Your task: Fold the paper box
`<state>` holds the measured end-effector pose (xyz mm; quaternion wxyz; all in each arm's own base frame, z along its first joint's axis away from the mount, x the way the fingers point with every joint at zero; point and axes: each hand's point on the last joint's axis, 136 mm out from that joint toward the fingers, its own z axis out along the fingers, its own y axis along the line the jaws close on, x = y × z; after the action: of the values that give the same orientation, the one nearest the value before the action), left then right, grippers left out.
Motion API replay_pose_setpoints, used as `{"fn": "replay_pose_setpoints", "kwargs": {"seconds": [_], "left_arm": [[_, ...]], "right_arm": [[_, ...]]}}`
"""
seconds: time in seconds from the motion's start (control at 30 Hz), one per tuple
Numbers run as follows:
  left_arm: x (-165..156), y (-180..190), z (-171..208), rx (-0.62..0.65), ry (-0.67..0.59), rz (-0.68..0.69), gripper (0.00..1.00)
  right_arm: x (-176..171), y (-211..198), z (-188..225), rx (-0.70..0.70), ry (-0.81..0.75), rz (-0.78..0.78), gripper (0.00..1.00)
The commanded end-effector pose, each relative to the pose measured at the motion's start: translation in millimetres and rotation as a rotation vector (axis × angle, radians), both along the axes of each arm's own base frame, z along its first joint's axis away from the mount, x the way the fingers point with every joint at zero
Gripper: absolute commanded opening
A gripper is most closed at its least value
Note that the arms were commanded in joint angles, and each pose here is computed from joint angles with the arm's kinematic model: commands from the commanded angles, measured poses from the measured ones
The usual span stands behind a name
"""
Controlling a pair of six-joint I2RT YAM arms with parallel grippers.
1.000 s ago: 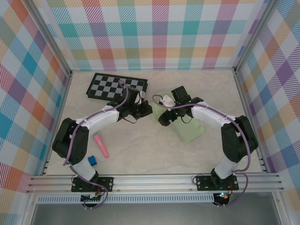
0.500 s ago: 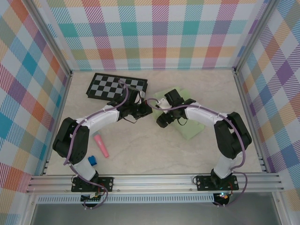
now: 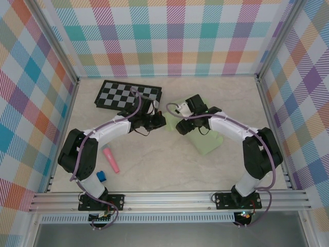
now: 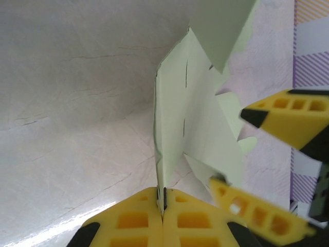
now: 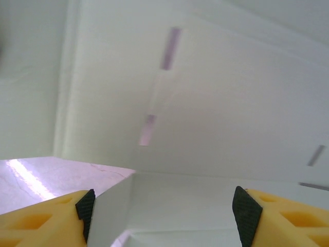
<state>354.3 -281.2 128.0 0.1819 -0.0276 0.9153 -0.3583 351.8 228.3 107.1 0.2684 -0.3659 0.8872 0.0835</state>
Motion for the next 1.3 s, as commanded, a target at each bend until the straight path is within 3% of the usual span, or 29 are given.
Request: {"fn": "replay_pose_setpoints", "kwargs": {"seconds": [0.0,0.3,0.47,0.7,0.8,0.9,1.0,1.2,1.27], "left_arm": [[-1.5,9.6,-14.3,0.051,-0.002,-0.016,0.00],[-3.4,7.5,-22.1,0.046,-0.003,-0.036,0.00],[-2.3,9.3,-28.8,0.074,-0.022,-0.055,0.00],[-1.5,12.5,-40.4,0.088,-0.044,-0.051,0.00],[-2.0,15.6,-44.2,0.098,-0.061,-0.048,0.00],[-2.4,19.3,-44.3,0.106,-0.080,-0.046,0.18],[0.4,23.9,-30.5,0.098,-0.112,-0.050,0.43],[25.6,50.4,34.5,0.025,-0.284,0.004,0.73],[41.6,67.2,37.8,0.059,-0.305,0.068,0.77]], "right_arm": [[-4.7,-11.6,-5.0,-0.019,0.029,0.004,0.68],[-12.6,-8.6,-37.6,-0.009,0.119,0.031,0.49],[-26.9,6.4,-40.4,0.080,0.199,0.068,0.48],[-32.5,7.1,-55.8,0.081,0.300,0.030,0.41],[-34.2,8.0,-59.2,0.096,0.371,0.005,0.30],[-37.9,9.5,-64.4,0.099,0.417,-0.007,0.20],[-39.4,10.6,-64.9,0.110,0.422,-0.008,0.16],[-39.7,15.4,-55.3,0.147,0.390,0.032,0.11],[-38.7,15.2,-51.6,0.150,0.361,0.048,0.08]]}}
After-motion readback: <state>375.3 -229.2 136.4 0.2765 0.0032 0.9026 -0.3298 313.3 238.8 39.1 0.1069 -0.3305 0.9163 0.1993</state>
